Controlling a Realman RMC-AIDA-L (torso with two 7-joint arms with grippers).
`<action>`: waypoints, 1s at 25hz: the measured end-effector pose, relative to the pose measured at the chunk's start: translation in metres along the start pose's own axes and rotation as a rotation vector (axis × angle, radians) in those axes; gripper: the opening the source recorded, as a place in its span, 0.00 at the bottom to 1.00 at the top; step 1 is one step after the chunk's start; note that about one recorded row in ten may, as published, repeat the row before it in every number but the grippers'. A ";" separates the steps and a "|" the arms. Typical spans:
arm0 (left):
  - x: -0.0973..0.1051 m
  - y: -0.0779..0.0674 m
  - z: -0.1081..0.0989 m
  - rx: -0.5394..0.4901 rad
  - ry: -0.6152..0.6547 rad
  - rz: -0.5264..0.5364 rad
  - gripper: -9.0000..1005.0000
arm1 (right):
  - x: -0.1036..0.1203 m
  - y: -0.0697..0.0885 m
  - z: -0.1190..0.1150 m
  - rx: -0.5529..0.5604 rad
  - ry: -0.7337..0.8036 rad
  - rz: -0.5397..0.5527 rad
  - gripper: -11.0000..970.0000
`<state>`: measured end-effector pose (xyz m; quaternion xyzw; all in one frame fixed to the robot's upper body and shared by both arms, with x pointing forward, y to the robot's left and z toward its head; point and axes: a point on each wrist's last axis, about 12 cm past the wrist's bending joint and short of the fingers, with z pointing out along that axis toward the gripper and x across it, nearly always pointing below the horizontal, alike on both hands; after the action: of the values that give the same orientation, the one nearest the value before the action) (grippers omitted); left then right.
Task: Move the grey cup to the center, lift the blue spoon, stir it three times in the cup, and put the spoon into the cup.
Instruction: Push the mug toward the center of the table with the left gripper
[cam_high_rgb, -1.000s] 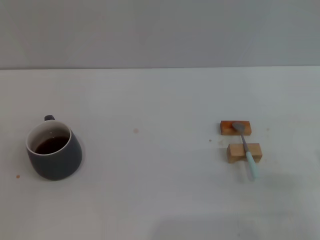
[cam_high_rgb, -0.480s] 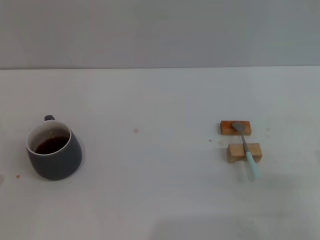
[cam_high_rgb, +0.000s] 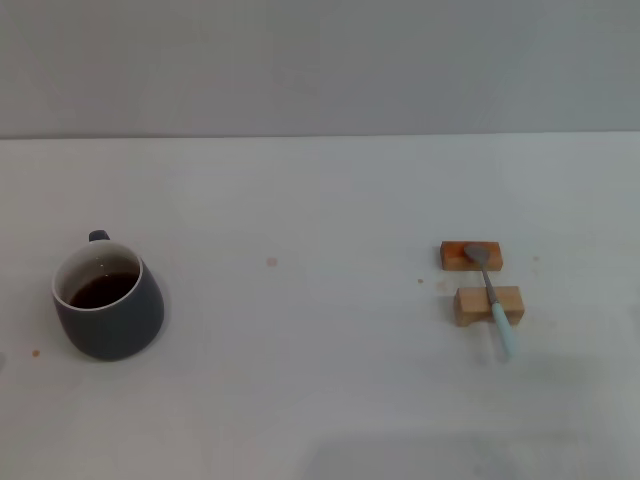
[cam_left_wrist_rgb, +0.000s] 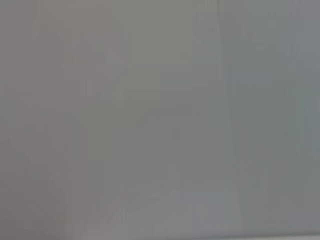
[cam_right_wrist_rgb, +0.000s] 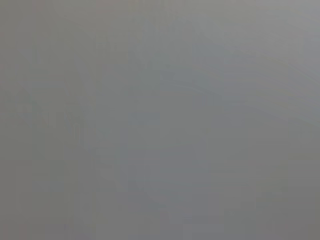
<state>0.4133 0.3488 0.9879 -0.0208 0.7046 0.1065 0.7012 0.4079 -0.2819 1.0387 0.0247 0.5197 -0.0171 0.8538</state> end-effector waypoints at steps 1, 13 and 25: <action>0.001 0.000 0.001 0.003 0.010 0.000 0.01 | 0.000 0.000 -0.001 -0.002 -0.001 0.000 0.80; 0.001 -0.020 0.015 0.112 0.030 0.010 0.01 | -0.004 -0.002 -0.007 0.008 -0.014 -0.002 0.80; 0.001 -0.030 0.028 0.159 0.064 0.015 0.01 | -0.004 -0.002 -0.008 0.009 -0.014 -0.001 0.80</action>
<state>0.4459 0.3244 0.9831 0.0367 0.7329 0.0547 0.6771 0.3989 -0.2832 1.0389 0.0281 0.5138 -0.0202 0.8572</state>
